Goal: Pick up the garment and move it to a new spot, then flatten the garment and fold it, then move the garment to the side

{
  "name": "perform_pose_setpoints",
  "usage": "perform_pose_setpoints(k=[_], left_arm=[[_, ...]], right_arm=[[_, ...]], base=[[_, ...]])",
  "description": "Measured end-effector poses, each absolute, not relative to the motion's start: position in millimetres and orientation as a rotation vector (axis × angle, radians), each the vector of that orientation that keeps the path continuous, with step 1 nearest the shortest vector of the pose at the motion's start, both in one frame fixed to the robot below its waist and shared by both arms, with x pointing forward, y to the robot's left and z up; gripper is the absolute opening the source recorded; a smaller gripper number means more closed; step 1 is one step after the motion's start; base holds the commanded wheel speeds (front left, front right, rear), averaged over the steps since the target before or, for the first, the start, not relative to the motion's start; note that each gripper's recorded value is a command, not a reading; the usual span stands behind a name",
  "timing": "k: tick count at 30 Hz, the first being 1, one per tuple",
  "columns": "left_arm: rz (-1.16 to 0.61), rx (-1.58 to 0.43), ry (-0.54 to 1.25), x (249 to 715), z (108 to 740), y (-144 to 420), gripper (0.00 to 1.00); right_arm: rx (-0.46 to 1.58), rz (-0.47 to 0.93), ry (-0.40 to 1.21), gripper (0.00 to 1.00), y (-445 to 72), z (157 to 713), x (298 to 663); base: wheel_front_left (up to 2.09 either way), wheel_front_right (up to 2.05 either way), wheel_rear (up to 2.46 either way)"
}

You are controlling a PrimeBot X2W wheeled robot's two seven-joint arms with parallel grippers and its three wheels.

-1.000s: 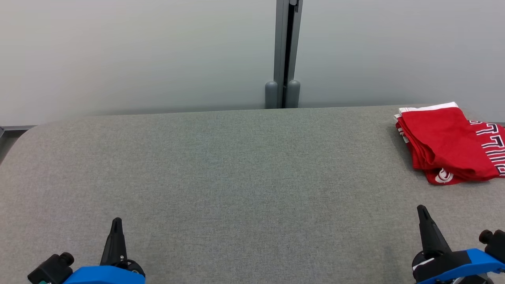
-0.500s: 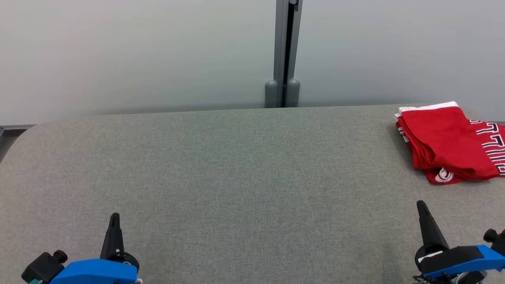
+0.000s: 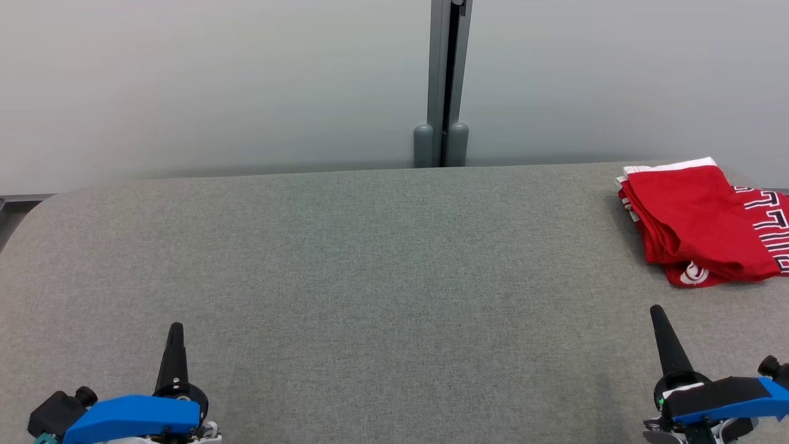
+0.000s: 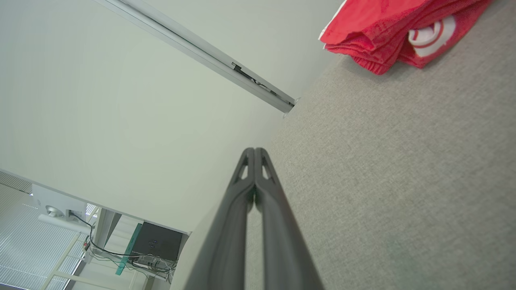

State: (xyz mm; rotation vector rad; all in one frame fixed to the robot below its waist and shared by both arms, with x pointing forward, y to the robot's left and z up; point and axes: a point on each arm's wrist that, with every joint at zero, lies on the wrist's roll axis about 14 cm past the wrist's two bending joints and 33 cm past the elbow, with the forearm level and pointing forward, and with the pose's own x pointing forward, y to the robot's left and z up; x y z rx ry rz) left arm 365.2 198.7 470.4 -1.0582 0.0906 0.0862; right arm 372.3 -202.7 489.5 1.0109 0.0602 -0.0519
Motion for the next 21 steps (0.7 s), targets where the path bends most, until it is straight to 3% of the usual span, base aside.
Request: perform_pose_setpoints(k=[21], left_arm=[[0.072,-1.257,0.063,374,482,200,0.0]], right_arm=[[1.227,-0.041,0.043,0.0,-201,494,378]], base=[[0.0,0.0,0.0]])
